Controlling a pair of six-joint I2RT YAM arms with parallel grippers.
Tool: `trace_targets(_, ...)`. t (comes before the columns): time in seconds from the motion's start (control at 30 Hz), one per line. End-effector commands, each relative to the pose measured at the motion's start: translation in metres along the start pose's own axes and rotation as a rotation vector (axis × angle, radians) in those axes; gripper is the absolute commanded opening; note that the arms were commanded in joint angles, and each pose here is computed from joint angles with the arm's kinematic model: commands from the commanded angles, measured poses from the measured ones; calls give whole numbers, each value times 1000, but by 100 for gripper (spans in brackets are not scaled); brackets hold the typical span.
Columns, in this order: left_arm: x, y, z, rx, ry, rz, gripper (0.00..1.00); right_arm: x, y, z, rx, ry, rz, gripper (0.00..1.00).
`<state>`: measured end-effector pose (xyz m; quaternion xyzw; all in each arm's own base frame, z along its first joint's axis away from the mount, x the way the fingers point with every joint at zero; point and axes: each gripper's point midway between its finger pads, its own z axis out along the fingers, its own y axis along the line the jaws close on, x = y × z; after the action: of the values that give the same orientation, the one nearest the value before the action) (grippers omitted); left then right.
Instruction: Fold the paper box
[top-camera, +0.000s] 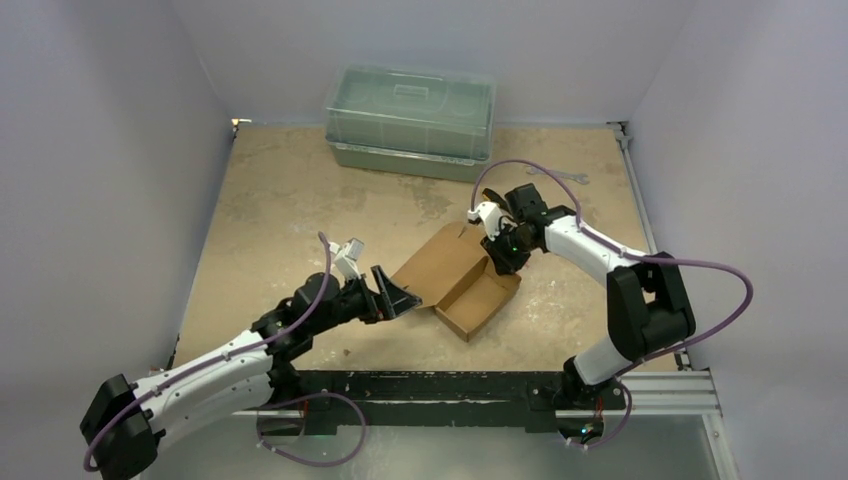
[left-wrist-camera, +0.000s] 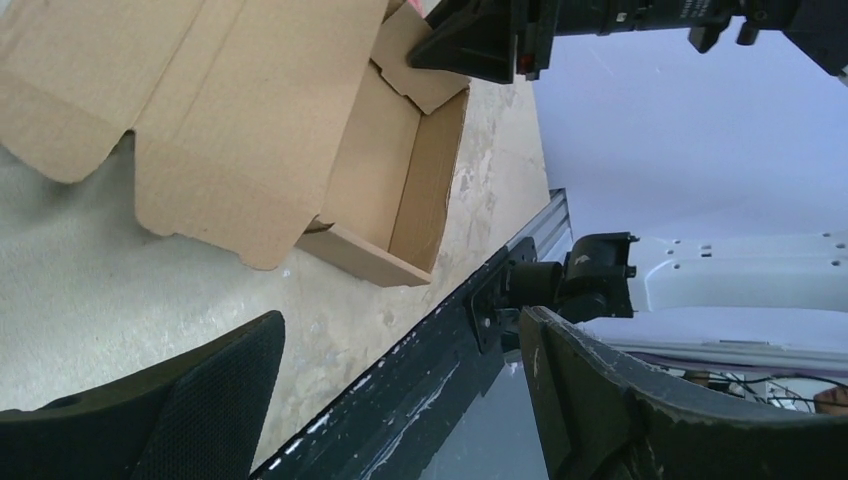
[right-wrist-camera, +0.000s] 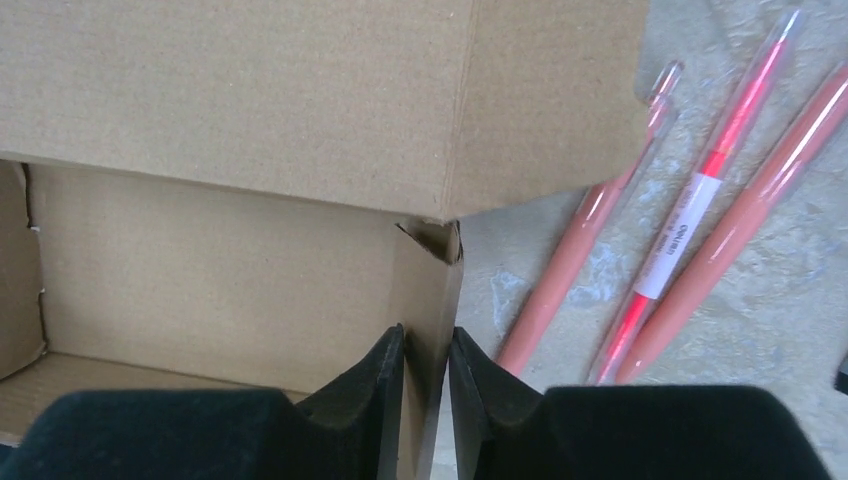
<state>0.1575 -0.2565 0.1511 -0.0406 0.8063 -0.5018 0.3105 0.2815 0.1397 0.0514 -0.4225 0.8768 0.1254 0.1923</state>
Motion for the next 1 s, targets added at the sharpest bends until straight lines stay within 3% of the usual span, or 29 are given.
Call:
trace_targets(0.0,1,9,9,-57,-70,-66,86,1,-1,-4,34,-34,-8,23)
trace_targets(0.3,9,14,27,-70,-181,-142,86,-12,2,-15,53,-131,-31,0)
trace_targets(0.7,18,5,45,-65,-263,-163,86,-34,21,-33,-16,-276,-82,0)
trace_targets(0.97,-3,-5,41,-29,-391,-203,74,-37,25,-36,-35,-304,-85,0)
